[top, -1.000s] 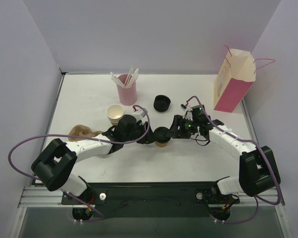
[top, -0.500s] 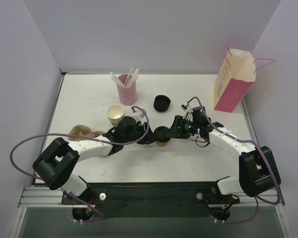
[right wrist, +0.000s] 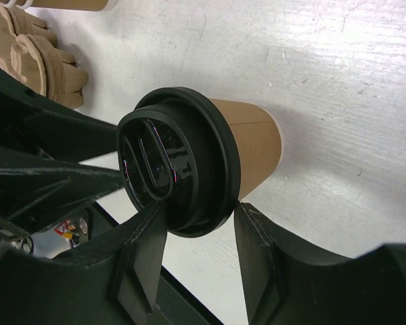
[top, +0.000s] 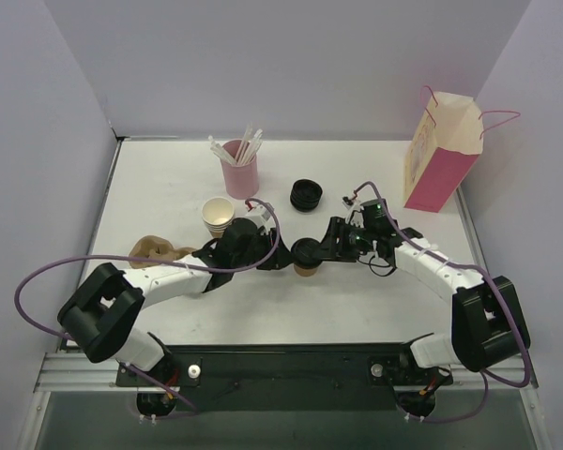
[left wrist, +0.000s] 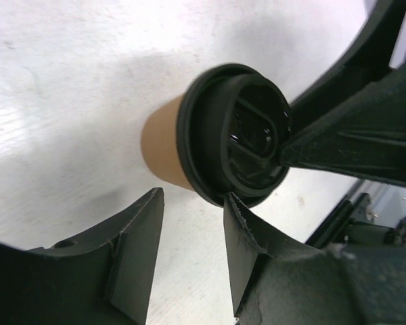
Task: Pack the takeout coffee
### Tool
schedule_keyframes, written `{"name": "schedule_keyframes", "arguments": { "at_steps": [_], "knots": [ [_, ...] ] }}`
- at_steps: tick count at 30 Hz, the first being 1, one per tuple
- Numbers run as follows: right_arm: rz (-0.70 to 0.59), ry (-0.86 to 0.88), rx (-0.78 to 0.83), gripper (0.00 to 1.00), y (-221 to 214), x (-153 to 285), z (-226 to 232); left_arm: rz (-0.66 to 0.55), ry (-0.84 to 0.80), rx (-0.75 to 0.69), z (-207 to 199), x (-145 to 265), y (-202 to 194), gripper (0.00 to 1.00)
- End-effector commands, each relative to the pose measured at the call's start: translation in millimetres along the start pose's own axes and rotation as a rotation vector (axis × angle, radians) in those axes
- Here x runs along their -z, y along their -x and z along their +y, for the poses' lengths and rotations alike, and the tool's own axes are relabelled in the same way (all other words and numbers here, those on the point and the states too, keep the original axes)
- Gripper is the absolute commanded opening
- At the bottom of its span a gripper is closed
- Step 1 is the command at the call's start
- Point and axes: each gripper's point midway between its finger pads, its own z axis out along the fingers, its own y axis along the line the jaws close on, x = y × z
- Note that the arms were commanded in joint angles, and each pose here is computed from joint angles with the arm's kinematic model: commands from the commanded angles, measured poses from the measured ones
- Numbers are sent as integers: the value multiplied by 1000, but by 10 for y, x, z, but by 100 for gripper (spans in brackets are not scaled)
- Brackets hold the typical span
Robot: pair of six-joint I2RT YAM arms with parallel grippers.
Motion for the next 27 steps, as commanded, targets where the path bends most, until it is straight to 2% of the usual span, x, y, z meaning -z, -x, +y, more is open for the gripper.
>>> {"name": "schedule_keyframes", "arguments": {
  "at_steps": [1,3,4,9,17,20,24,27],
  "knots": [
    [8,-75,20,47,127,56,-29,-52,78,-85,-68,241,455,52],
    [5,-70,26,52,171,72,10,-112,47,-111,-265,382,733,54],
    [-5,-68,32,53,214,85,35,-89,81,-120,-187,449,728,54],
    [2,-85,38,55,278,63,26,-141,81,-196,-305,787,1054,57],
    [52,-125,67,53,210,-50,-25,-99,200,-343,-10,1090,1173,59],
    [56,-146,74,50,186,-79,-48,-72,211,-384,37,1116,1142,59],
    [31,-170,68,38,238,-90,-84,-63,260,-410,172,1140,1096,58],
    [-11,-191,73,36,364,-70,-100,-85,256,-411,169,1173,1096,59]
  ]
}}
